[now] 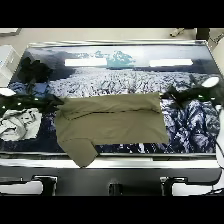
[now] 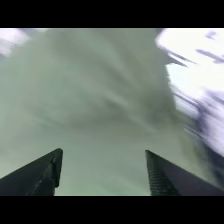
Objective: Fold the clothes and pants, and hang the long-sleeved shirts on hangers.
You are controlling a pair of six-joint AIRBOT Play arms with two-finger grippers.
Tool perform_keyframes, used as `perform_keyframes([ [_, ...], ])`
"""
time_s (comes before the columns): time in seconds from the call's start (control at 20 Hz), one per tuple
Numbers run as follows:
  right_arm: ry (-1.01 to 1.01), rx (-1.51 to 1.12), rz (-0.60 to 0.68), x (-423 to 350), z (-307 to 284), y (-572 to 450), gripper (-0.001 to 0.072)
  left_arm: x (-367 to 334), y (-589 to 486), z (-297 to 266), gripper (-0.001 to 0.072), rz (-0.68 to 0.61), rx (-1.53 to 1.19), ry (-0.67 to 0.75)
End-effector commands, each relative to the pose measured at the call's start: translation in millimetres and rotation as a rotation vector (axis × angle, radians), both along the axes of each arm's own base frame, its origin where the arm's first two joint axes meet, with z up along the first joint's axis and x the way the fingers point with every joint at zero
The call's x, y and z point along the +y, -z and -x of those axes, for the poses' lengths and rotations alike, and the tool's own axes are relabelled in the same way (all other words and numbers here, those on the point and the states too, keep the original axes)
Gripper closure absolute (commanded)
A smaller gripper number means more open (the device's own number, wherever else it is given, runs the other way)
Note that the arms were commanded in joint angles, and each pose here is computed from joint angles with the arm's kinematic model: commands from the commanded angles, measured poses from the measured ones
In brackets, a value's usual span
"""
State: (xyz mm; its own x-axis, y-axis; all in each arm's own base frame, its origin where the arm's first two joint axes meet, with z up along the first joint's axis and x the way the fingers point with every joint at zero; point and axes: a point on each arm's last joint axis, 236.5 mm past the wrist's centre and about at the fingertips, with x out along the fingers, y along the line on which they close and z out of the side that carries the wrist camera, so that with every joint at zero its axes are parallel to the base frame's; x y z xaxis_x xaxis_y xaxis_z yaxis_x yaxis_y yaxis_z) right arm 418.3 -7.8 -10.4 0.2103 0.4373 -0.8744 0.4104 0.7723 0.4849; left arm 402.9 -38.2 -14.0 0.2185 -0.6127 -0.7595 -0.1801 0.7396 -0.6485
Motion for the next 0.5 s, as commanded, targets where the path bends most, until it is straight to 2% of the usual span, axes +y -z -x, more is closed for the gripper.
perform_keyframes([
  [0.0, -0.094, 0.33, 0.139, -67, 108, 11, 0.014, 64, 23, 79, 0.0121, -0.166, 0.257, 0.055],
  [0.1, -0.054, 0.359, 0.166, -76, 135, 24, 0.0141, 71, 44, 116, 0.0127, -0.174, 0.327, 0.021],
  [0.25, -0.024, 0.333, 0.143, -59, 151, 45, 0.0146, 36, 79, 161, 0.0128, -0.058, 0.38, 0.024],
  [0.45, -0.029, 0.358, 0.108, -48, 162, 53, 0.0145, 3, 101, 167, 0.0128, 0.061, 0.344, -0.047],
])
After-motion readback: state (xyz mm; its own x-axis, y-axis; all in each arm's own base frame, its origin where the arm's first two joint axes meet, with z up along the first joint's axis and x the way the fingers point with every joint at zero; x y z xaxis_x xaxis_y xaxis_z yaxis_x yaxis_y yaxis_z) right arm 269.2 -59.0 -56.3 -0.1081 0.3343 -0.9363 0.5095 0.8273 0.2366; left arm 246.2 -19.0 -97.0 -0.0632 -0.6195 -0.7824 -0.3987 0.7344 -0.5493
